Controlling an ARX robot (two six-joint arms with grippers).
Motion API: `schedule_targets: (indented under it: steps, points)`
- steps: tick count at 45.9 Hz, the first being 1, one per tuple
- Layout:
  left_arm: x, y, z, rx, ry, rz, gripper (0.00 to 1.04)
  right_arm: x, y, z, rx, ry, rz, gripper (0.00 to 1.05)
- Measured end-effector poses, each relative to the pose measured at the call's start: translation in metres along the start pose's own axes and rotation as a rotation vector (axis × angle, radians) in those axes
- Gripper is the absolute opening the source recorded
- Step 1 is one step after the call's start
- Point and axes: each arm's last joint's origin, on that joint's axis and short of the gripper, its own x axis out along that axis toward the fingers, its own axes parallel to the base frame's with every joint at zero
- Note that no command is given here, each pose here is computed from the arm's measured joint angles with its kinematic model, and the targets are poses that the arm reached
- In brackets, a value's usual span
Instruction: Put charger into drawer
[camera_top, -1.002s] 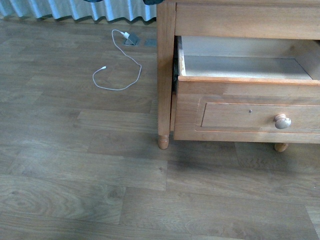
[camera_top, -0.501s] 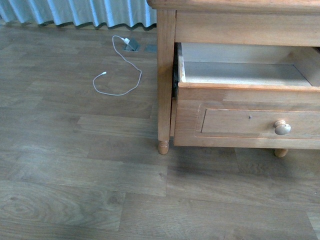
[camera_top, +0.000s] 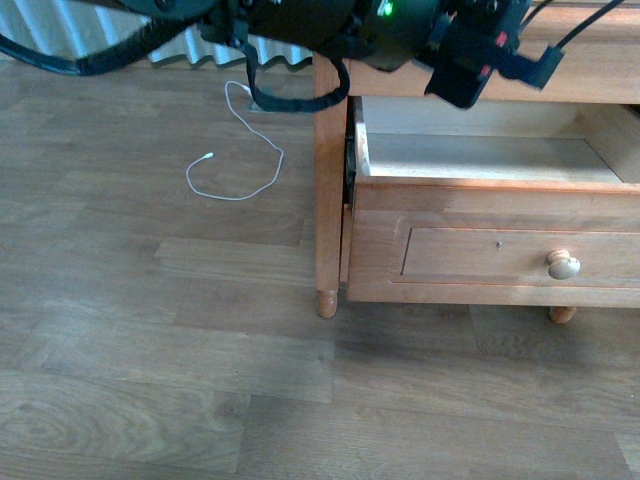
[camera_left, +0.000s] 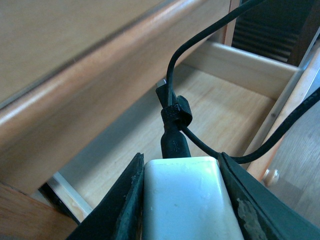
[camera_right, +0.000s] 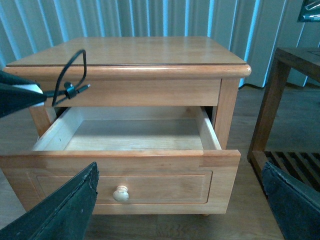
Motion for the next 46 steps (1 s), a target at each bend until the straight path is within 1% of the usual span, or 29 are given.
schedule_targets:
  steps: [7, 11, 17, 18, 21, 25, 27, 30, 31, 32, 33, 35, 37, 39, 42, 46]
  points:
    - [0.026, 0.0, -0.016, -0.007, 0.054, 0.005, 0.4, 0.0, 0.0, 0.0, 0.0, 0.0, 0.0, 0.96]
    - [0.053, 0.002, -0.028, -0.018, 0.092, 0.016, 0.4, 0.0, 0.0, 0.0, 0.0, 0.0, 0.0, 0.96]
    - [0.084, 0.002, -0.037, -0.027, 0.097, 0.024, 0.4, 0.0, 0.0, 0.0, 0.0, 0.0, 0.0, 0.96]
    - [0.087, 0.002, -0.038, -0.034, 0.101, 0.033, 0.43, 0.0, 0.0, 0.0, 0.0, 0.0, 0.0, 0.96]
    - [0.094, 0.001, -0.038, -0.044, 0.108, 0.056, 0.56, 0.0, 0.0, 0.0, 0.0, 0.0, 0.0, 0.96]
    - [0.094, 0.002, -0.035, -0.055, 0.088, 0.137, 0.73, 0.0, 0.0, 0.0, 0.0, 0.0, 0.0, 0.96]
    - [0.092, 0.003, -0.033, -0.061, 0.074, 0.172, 0.79, 0.0, 0.0, 0.0, 0.0, 0.0, 0.0, 0.96]
    - [0.083, 0.004, -0.03, -0.065, 0.055, 0.233, 0.89, 0.0, 0.0, 0.0, 0.0, 0.0, 0.0, 0.96]
    - [0.081, 0.004, -0.029, -0.065, 0.051, 0.24, 0.91, 0.0, 0.0, 0.0, 0.0, 0.0, 0.0, 0.96]
    - [0.075, 0.006, -0.026, -0.069, 0.044, 0.286, 0.96, 0.0, 0.0, 0.0, 0.0, 0.0, 0.0, 0.96]
    - [0.069, 0.007, -0.023, -0.069, 0.039, 0.316, 1.0, 0.0, 0.0, 0.0, 0.0, 0.0, 0.0, 0.96]
    - [0.06, 0.009, -0.018, -0.072, 0.027, 0.355, 1.0, 0.0, 0.0, 0.0, 0.0, 0.0, 0.0, 0.96]
    - [0.046, 0.013, -0.009, -0.085, 0.002, 0.405, 0.98, 0.0, 0.0, 0.0, 0.0, 0.0, 0.0, 0.96]
    - [0.034, 0.015, -0.003, -0.09, -0.015, 0.442, 0.98, 0.0, 0.0, 0.0, 0.0, 0.0, 0.0, 0.96]
    - [-0.005, 0.025, 0.017, -0.1, -0.07, 0.543, 0.99, 0.0, 0.0, 0.0, 0.0, 0.0, 0.0, 0.96]
    - [-0.065, 0.032, 0.032, -0.115, -0.115, 0.693, 0.99, 0.0, 0.0, 0.0, 0.0, 0.0, 0.0, 0.96]
